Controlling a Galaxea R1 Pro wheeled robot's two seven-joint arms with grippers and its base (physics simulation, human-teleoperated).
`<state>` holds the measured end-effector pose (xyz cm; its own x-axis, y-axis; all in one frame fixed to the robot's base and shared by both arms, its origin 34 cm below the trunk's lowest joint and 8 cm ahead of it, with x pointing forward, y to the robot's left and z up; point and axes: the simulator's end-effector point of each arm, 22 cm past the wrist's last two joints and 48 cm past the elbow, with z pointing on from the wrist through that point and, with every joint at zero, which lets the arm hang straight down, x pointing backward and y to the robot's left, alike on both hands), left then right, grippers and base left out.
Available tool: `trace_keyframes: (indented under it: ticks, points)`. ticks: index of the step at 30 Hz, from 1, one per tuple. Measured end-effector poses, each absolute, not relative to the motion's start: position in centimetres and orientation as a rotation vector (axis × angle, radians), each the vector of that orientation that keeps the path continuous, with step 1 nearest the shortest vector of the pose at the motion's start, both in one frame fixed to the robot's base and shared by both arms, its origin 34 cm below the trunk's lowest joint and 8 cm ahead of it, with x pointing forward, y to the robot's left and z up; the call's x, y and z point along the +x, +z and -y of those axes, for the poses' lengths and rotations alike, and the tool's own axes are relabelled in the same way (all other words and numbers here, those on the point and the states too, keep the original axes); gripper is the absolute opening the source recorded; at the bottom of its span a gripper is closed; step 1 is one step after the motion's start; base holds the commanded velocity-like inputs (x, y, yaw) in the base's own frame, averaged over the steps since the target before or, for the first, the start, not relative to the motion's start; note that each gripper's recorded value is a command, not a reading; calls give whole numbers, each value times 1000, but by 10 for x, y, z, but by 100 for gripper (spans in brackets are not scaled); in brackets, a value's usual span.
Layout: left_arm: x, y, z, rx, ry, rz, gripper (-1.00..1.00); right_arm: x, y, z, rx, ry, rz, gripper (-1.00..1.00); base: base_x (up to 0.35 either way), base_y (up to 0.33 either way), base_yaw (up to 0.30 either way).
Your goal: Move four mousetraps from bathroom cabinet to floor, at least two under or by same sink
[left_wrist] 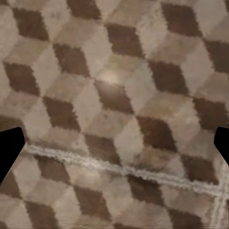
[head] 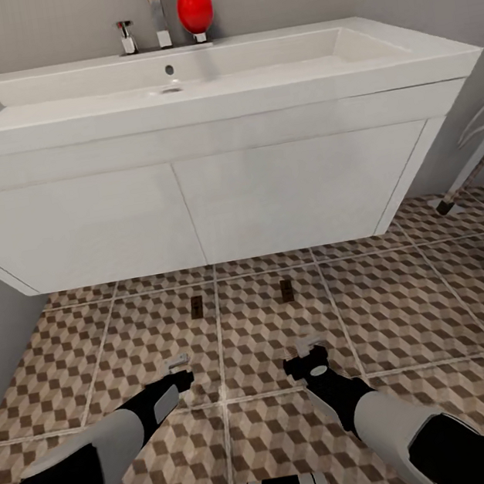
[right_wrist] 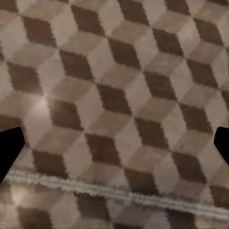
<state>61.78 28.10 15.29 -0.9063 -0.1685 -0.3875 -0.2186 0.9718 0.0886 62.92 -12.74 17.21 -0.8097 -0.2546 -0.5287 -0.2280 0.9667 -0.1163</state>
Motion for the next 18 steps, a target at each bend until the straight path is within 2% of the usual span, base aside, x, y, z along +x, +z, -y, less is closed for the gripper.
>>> trace_keyframes:
  ticks: [8, 18]
  points:
    - [569, 143, -278, -272, 181, -2787, 100, 583, 163, 128, -377, -66, -2584, 100, 0, 0, 0]
    - [490, 128, -268, -259, 181, -2871, 100, 505, 146, 133, -557, -88, -2603, 100, 0, 0, 0]
